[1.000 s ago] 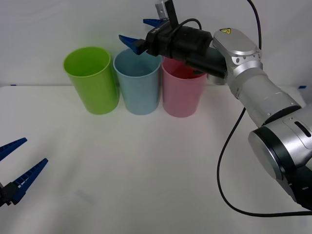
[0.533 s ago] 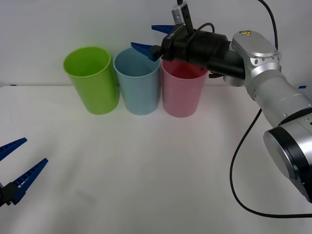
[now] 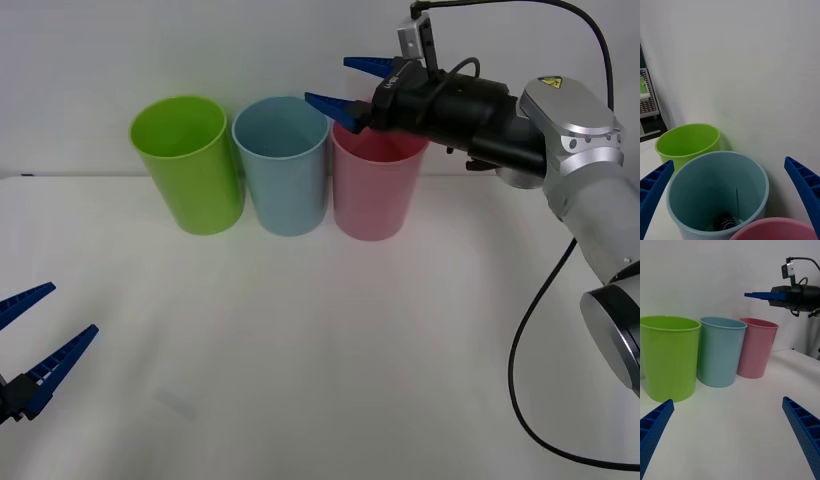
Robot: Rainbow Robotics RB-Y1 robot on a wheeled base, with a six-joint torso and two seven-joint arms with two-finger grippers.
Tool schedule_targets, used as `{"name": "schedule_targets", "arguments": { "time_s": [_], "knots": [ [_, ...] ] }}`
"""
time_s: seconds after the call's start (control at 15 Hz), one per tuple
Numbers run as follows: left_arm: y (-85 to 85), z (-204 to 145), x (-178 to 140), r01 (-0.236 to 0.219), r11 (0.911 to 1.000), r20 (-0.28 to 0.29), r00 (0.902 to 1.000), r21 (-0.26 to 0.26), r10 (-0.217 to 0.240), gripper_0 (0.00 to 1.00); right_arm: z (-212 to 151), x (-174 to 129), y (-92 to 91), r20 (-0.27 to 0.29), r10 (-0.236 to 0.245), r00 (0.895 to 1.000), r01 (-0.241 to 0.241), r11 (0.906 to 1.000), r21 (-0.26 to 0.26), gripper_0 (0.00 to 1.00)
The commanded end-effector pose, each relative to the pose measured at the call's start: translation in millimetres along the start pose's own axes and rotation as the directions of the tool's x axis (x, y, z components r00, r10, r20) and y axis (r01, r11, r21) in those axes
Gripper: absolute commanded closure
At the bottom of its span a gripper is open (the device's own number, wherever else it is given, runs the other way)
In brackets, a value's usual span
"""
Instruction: Grasp the object on the table and drop it into the matching bin: aluminum can to the light blue bin, PET bottle to the pink bin.
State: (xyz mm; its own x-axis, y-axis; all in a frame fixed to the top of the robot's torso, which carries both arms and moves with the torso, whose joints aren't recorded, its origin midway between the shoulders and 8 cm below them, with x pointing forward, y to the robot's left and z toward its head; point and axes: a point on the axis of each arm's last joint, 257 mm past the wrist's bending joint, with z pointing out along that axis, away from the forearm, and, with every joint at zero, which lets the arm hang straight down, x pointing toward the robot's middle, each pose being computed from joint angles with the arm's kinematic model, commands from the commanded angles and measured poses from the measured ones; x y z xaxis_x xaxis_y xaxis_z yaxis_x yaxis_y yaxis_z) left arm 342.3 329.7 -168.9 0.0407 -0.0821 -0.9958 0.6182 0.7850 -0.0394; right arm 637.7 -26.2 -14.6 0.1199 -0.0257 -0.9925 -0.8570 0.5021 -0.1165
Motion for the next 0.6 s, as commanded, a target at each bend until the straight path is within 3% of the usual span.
{"name": "schedule_targets", "arguments": {
  "time_s": [0.07,0.33,0.6],
  "knots": [
    [0.0,0.0,0.0,0.0,1.0,0.0,1.0,0.0,0.0,0.0,-21.8,3.3,1.3,0.01,-0.015,1.0,0.015,0.9999,0.0,0.0],
    [0.0,0.0,0.0,0.0,1.0,0.0,1.0,0.0,0.0,0.0,-60.7,14.0,19.4,0.01,-0.02,1.0,0.02,0.9995,-0.023,0.0],
    [0.0,0.0,0.0,0.0,1.0,0.0,1.0,0.0,0.0,0.0,-110.2,31.8,34.7,-0.003,-0.02,1.0,0.02,0.9995,0.023,0.0]
  ]
}}
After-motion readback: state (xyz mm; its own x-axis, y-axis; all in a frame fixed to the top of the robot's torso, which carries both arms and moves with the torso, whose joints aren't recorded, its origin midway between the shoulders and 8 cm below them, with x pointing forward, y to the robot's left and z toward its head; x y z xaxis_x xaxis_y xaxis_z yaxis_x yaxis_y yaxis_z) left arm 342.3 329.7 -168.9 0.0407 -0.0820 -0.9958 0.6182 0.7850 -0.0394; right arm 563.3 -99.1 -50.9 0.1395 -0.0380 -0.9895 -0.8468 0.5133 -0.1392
